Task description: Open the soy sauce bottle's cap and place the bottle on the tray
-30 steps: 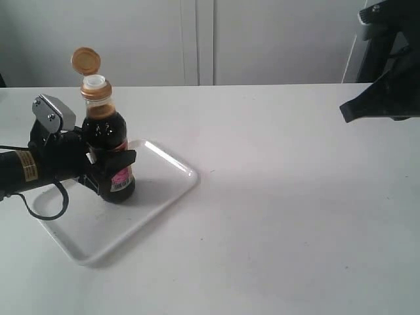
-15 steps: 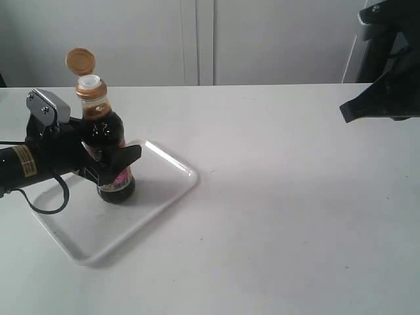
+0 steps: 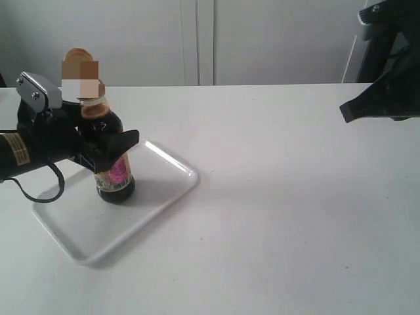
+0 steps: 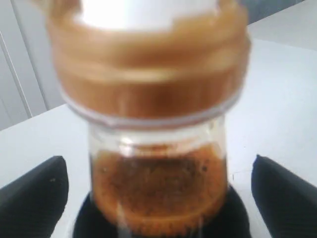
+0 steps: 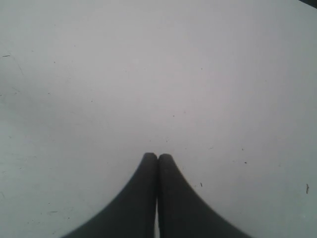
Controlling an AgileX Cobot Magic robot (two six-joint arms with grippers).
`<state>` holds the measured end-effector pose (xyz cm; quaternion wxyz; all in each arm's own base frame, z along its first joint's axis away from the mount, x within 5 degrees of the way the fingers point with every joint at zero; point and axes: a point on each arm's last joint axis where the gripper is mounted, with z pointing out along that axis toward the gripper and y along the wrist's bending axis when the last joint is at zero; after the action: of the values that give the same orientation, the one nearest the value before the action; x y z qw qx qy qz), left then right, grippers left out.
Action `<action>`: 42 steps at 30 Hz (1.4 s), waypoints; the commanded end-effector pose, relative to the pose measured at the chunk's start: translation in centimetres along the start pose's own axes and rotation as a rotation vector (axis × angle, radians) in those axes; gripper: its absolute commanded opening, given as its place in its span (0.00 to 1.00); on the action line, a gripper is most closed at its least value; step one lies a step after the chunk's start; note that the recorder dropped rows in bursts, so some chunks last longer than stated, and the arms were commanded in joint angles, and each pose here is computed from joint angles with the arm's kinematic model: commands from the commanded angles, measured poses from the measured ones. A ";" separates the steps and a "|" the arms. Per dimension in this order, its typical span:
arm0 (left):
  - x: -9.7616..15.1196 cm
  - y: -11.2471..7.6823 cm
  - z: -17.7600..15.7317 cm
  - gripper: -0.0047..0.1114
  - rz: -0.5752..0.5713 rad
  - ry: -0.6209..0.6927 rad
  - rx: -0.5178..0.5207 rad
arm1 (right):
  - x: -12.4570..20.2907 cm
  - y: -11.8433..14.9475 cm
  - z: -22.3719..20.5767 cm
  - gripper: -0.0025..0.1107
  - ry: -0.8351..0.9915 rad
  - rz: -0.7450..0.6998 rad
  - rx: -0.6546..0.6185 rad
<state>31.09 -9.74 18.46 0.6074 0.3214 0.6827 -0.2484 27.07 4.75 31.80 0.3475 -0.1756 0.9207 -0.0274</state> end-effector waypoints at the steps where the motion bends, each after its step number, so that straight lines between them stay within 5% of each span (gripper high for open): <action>1: -1.3 -0.1 -0.5 0.95 -0.010 -0.035 -0.011 | 0.1 0.0 0.0 0.02 0.002 0.009 -0.001; 38: -10.0 -0.7 -4.3 0.94 0.062 -0.218 -0.158 | 0.2 0.0 0.0 0.02 0.009 0.012 -0.005; 42: -10.5 -0.8 -4.7 0.82 0.073 -0.226 -0.170 | 0.1 0.0 0.0 0.02 0.005 0.016 -0.008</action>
<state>28.23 -8.38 28.65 0.7054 0.2683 0.6239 -0.2030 27.01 4.77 31.75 0.3437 -0.1741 0.9224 -0.0248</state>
